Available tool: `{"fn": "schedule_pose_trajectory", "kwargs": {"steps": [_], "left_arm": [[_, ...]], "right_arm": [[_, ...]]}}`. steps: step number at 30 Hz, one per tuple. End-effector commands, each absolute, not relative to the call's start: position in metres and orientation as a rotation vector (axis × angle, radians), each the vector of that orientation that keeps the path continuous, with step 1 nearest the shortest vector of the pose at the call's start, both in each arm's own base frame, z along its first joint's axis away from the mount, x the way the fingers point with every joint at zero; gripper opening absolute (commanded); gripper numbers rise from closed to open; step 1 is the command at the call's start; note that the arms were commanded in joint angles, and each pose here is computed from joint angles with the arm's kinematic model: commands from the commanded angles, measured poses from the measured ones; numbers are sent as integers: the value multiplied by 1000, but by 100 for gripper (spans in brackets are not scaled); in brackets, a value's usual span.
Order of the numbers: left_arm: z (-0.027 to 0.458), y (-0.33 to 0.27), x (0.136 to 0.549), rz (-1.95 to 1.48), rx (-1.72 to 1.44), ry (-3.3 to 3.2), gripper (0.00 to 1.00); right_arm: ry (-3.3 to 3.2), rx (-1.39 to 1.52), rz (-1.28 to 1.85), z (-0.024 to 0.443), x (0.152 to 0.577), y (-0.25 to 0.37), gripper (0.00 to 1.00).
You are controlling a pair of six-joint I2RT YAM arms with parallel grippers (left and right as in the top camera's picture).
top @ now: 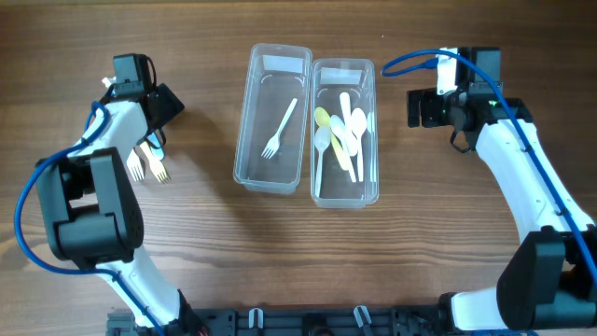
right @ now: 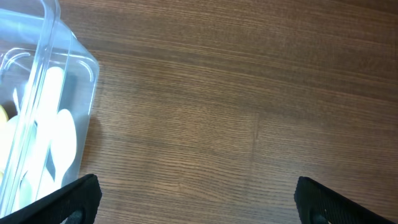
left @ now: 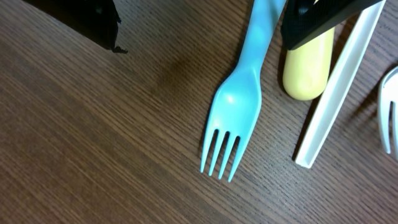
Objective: Pack container
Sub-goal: 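Return left gripper to forks and grasp the light-blue fork, then carry light-blue fork with left gripper and release into left container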
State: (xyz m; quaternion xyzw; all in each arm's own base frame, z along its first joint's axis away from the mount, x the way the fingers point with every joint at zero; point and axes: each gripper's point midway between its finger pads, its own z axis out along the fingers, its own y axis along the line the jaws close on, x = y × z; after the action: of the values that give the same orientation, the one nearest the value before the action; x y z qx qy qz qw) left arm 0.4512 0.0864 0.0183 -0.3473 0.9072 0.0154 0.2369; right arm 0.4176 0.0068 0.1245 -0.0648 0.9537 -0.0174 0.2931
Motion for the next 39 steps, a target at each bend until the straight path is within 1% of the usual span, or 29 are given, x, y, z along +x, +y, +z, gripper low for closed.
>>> {"fn": "schedule_pose_trajectory", "kwargs": {"steps": [1,11,12,13,14,15,17,19,22,26,28,33,39], "left_arm": [[7,87,451,33,-977,2493,86],[-20,86,446,50,-990,2545,86],[-21,86,445,52,-987,2549,83],[-21,86,445,51,-987,2548,77],[-20,86,445,51,-987,2548,68],[-20,86,445,51,-987,2548,63],[-20,86,445,51,-988,2548,43],[-20,86,445,50,-988,2548,17],[-20,86,446,45,-987,2548,4],[-14,77,452,-35,-971,2546,4],[-2,72,460,-93,-953,2527,4],[56,67,480,-175,-897,2422,4],[138,56,484,-222,-811,2274,4]], "right_arm": [[2530,-181,-73,128,419,4,100],[2530,-182,-73,128,419,4,100],[2530,-181,-73,128,419,4,100],[2530,-181,-73,128,419,4,100],[2530,-181,-73,128,419,4,100],[2530,-181,-73,128,419,4,100],[2530,-182,-73,128,419,4,100],[2530,-181,-73,128,419,4,100],[2530,-181,-73,128,419,4,100],[2530,-181,-73,128,419,4,100],[2530,-181,-73,128,419,4,100],[2530,-181,-73,128,419,4,100],[2531,-181,-73,128,419,4,100]]}}
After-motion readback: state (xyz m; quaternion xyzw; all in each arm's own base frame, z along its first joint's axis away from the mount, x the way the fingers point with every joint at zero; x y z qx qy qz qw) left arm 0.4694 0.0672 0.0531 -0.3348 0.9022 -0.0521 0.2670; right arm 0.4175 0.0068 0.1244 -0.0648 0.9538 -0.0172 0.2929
